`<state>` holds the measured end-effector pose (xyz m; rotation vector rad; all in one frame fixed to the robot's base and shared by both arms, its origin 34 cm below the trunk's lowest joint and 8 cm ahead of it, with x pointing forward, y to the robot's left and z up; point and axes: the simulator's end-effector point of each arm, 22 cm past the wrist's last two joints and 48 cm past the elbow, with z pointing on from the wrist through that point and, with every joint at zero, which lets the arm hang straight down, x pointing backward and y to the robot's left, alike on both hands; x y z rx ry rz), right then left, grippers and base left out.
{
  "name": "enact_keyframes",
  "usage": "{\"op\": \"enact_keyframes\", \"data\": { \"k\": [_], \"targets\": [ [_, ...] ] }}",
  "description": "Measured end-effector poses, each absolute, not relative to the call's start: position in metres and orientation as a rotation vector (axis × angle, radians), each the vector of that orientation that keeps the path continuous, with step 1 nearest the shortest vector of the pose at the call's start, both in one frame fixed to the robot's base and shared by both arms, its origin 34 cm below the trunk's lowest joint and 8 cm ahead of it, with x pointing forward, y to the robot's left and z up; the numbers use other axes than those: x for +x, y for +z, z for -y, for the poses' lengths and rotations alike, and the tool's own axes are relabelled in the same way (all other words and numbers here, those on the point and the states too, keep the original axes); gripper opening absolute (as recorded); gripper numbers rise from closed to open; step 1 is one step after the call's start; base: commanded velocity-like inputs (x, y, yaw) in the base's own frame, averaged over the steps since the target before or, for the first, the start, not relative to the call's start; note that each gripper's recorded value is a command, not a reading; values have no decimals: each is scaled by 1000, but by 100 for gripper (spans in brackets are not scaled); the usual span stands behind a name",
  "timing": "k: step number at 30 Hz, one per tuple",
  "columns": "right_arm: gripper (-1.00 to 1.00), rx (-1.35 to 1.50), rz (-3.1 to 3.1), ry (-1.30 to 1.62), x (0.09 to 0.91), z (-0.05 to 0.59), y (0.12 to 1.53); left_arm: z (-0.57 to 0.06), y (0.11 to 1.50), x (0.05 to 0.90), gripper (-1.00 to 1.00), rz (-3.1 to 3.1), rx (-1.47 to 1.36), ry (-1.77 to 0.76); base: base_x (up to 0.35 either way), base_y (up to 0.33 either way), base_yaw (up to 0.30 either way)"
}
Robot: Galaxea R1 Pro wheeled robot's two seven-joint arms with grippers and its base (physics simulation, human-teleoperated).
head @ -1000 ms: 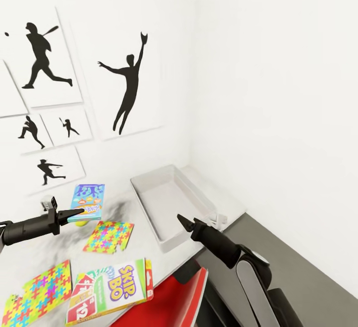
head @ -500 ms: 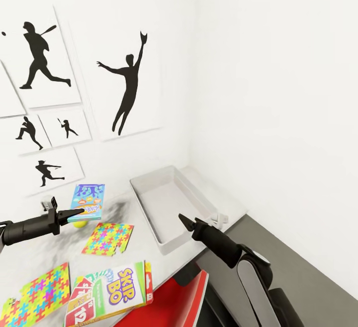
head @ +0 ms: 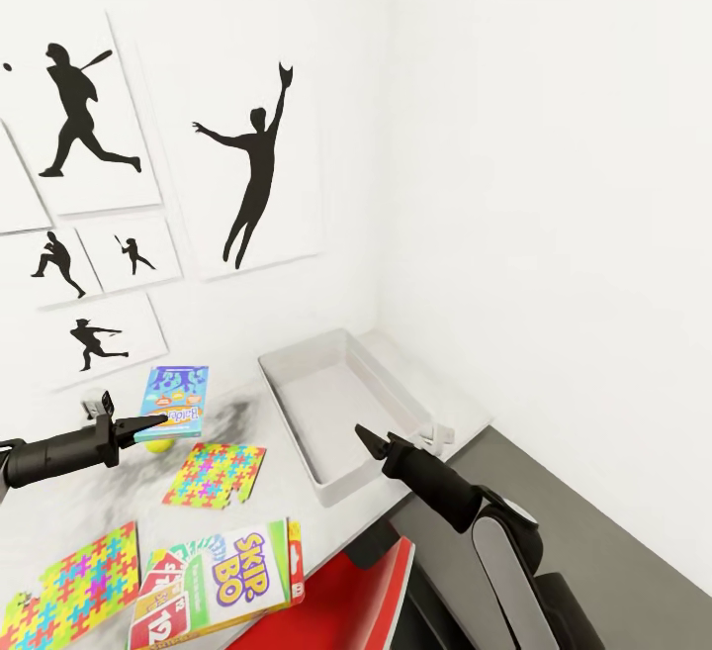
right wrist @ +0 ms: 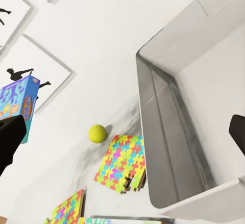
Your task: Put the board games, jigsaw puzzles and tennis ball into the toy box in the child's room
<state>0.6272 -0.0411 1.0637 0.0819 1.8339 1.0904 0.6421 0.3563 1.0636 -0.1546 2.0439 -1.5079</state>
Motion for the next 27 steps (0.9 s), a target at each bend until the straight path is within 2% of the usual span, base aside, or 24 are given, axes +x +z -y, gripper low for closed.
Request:
{"op": "enact_keyframes", "data": {
  "k": [11, 15, 20, 27],
  "targets": [
    [100, 79, -1831, 1093, 627, 41, 1065, -350, 1062, 642, -100, -2043, -149, -1521, 0, 0, 0],
    [100, 81, -1831, 1091, 627, 42, 1065, -330, 1063, 646, -100, -2027, -129, -1561, 0, 0, 0],
    [100, 121, -1837, 1049, 636, 69, 1061, -298, 1134, 689, -100, -1906, 28, -1566, 0, 0, 0],
    [100, 117, -1841, 1000, 641, 105, 1056, -221, 1175, 720, -100, -1940, 254, -1549, 0, 0, 0]
  ]
}}
